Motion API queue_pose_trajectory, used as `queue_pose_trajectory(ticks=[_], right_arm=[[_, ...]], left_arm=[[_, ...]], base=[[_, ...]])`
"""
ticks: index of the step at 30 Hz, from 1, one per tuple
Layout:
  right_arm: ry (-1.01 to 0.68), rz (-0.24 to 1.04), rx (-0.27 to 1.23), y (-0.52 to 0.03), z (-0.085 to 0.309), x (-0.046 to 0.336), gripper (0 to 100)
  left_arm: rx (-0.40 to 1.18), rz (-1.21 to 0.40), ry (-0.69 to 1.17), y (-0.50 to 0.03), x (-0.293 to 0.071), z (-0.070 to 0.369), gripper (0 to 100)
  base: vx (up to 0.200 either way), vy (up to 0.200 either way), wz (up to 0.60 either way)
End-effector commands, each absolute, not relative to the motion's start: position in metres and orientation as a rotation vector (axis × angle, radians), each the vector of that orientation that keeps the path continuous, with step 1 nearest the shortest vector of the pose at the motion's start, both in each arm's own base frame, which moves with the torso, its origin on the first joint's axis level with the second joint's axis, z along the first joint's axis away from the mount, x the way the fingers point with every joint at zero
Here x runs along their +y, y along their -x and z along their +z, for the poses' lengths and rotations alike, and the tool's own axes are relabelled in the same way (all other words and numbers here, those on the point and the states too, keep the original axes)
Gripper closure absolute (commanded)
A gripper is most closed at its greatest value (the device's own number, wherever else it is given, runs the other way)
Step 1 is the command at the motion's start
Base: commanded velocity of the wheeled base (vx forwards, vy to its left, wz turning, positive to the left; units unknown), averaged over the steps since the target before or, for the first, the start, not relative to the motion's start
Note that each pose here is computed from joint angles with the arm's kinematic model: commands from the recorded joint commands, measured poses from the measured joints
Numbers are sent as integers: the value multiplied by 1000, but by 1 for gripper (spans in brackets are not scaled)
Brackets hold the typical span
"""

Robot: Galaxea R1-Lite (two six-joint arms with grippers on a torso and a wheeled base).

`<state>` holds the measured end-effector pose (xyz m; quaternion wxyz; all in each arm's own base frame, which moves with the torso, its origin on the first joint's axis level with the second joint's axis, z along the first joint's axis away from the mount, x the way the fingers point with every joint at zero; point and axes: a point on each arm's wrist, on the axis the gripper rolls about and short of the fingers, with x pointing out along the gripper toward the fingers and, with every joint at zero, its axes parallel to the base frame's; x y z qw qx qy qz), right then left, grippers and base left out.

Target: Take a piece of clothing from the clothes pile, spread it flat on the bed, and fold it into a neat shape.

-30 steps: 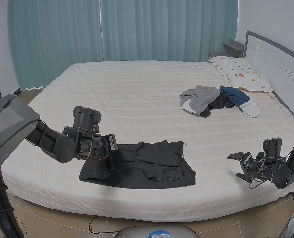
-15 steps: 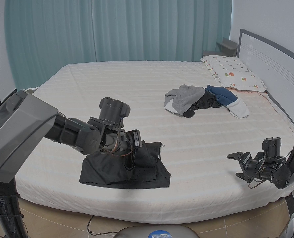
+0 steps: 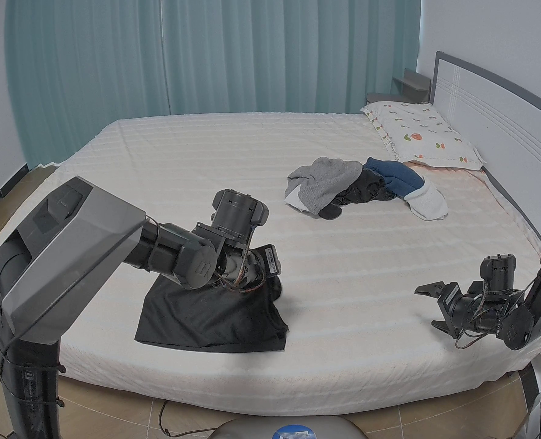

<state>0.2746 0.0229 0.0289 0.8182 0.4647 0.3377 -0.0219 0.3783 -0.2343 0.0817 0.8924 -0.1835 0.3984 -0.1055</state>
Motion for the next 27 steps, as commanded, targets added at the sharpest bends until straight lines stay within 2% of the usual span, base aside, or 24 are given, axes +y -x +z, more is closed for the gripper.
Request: queue_pose_trajectory(ticks=[1, 7, 16, 19, 23, 27], right_arm=[[-990, -48, 726, -274, 28, 23, 0], [-988, -52, 733, -272, 27, 23, 0], [-981, -40, 744, -271, 26, 27, 0], [-975, -29, 752, -271, 25, 31, 0], [-962, -15, 772, -271, 22, 38, 0], [-947, 13, 775, -274, 22, 46, 0]], left_arm=[[835, -214, 390, -376, -234, 81, 0], [820, -182, 456, -369, -219, 99, 0], [847, -59, 538, -348, -157, 102, 0], [843, -86, 624, -341, -141, 104, 0], [845, -113, 714, -327, -119, 98, 0], [833, -67, 770, -325, -100, 86, 0]], base=[[0, 0, 0], [0, 0, 0], [0, 0, 0], [0, 0, 0], [0, 200, 0], [0, 200, 0]])
